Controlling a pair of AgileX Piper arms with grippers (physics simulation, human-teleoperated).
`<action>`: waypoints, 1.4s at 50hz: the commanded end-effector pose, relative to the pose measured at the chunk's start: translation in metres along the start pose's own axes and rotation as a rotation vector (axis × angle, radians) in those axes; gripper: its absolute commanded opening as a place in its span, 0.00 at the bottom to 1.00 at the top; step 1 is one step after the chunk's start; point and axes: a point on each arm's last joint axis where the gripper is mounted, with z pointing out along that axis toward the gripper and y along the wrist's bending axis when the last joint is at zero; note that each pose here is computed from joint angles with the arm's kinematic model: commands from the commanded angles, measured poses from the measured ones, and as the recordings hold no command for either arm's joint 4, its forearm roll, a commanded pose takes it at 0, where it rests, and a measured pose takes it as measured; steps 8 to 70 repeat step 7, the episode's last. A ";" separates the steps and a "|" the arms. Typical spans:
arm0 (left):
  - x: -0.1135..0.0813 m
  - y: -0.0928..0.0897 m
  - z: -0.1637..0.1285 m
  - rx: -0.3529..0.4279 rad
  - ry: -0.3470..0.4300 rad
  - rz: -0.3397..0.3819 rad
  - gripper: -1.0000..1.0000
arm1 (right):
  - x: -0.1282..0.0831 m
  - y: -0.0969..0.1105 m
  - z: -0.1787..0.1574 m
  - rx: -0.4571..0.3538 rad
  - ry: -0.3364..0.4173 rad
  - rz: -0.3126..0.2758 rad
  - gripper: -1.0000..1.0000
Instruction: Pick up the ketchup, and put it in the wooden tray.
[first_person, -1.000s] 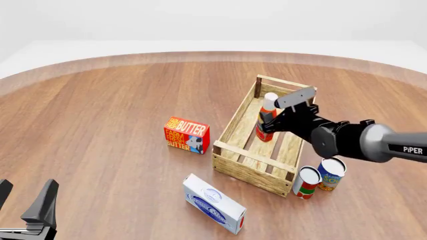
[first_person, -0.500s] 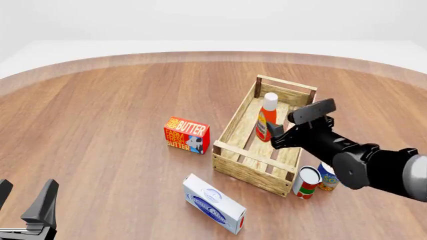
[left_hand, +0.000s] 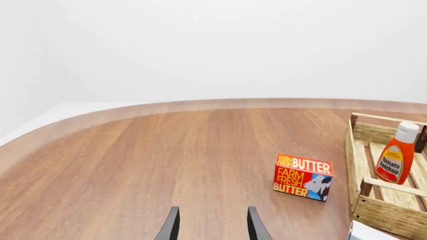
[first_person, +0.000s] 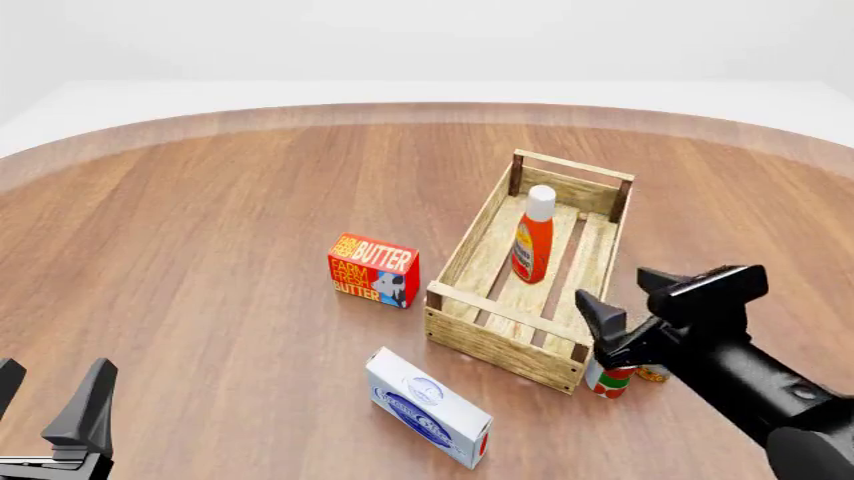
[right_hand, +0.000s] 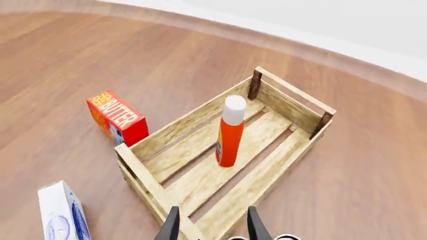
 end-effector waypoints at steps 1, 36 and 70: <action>0.000 0.000 0.000 0.000 0.000 0.000 1.00 | 0.025 -0.002 -0.045 0.029 -0.016 0.044 1.00; 0.000 0.000 0.000 0.000 0.000 0.000 1.00 | 0.044 -0.002 -0.070 0.046 -0.008 0.077 1.00; 0.000 0.000 0.000 0.000 0.000 0.000 1.00 | 0.044 -0.002 -0.070 0.046 -0.008 0.077 1.00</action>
